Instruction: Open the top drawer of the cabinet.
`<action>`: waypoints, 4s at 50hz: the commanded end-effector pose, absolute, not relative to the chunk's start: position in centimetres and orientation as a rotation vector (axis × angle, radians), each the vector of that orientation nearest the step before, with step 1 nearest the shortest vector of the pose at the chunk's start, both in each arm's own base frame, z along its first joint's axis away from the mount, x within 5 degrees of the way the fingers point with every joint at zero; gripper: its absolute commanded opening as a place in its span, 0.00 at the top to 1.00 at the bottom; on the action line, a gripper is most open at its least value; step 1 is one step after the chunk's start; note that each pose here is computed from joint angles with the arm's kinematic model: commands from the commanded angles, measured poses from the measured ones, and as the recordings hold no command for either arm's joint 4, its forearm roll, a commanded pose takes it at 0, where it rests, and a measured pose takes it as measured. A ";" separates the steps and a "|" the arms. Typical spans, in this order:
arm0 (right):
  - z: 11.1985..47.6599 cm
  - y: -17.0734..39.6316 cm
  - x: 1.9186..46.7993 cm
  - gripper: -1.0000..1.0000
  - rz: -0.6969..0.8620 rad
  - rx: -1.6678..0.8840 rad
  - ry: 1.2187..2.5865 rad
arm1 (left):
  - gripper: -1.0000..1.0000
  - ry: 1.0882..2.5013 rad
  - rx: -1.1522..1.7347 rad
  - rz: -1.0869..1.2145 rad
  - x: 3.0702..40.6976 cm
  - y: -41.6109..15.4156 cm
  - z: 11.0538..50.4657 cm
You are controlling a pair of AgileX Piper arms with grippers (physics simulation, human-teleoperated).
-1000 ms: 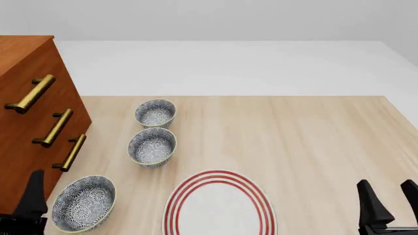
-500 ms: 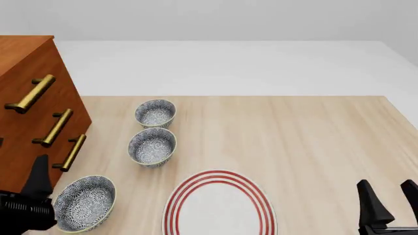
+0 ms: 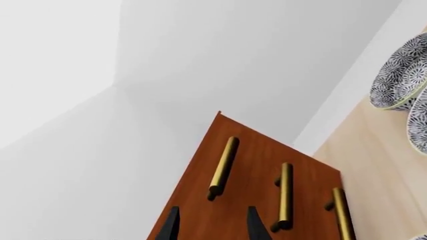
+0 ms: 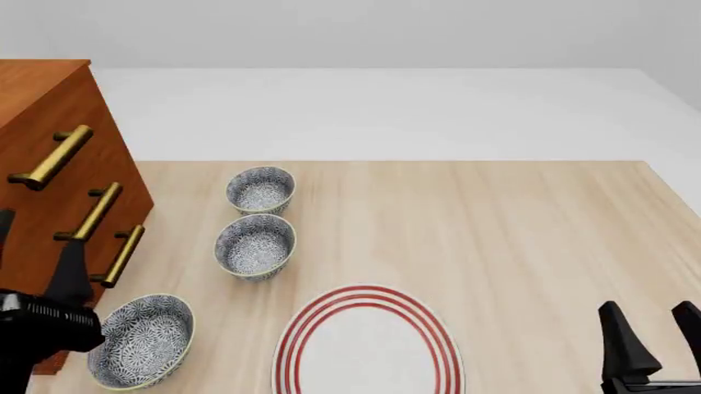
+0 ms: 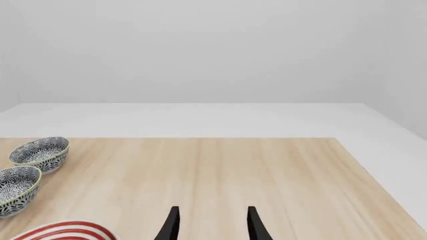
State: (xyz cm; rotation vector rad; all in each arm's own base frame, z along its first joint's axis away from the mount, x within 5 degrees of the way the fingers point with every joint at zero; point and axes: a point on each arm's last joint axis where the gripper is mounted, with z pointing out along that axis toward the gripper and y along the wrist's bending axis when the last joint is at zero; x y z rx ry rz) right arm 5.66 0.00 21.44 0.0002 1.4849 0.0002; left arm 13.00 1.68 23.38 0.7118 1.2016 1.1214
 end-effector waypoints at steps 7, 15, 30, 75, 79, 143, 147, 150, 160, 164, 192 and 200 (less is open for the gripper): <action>21.4 0.0 5.7 0.00 0.000 0.000 1.485 | 0.00 1.205 0.728 1.179 15.5 2.4 22.9; 21.4 0.0 5.7 0.00 0.000 0.000 1.485 | 0.00 1.205 0.738 1.210 16.2 2.7 22.8; 21.4 0.0 5.7 0.00 0.000 0.000 1.485 | 0.00 1.222 0.772 1.246 17.3 3.2 22.5; 21.4 0.0 5.7 0.00 0.000 0.000 1.485 | 0.00 1.259 0.801 1.347 19.4 4.9 23.1; 21.4 0.0 5.7 0.00 0.000 0.000 1.485 | 0.00 1.260 0.803 1.352 19.6 5.0 23.2; 21.4 0.0 5.7 0.00 0.000 0.000 1.485 | 0.00 1.308 0.807 1.400 22.8 7.1 23.3; 21.4 0.0 5.7 0.00 0.000 0.000 1.485 | 0.00 1.309 0.804 1.403 22.7 7.1 23.3; 21.4 0.0 5.7 0.00 0.000 0.000 1.485 | 1.00 1.297 0.805 1.415 22.6 7.1 23.3; 21.4 0.0 5.7 0.00 0.000 0.000 1.485 | 1.00 1.285 0.820 1.416 22.4 6.7 23.1; 21.4 0.0 5.7 0.00 0.000 0.000 1.485 | 1.00 1.284 0.830 1.417 22.4 6.6 22.9; 21.4 0.0 5.7 0.00 0.000 0.000 1.485 | 1.00 1.270 0.913 1.414 22.3 5.6 22.2; 21.4 0.0 5.7 0.00 0.000 0.000 1.485 | 1.00 1.256 0.935 1.413 22.2 5.2 22.1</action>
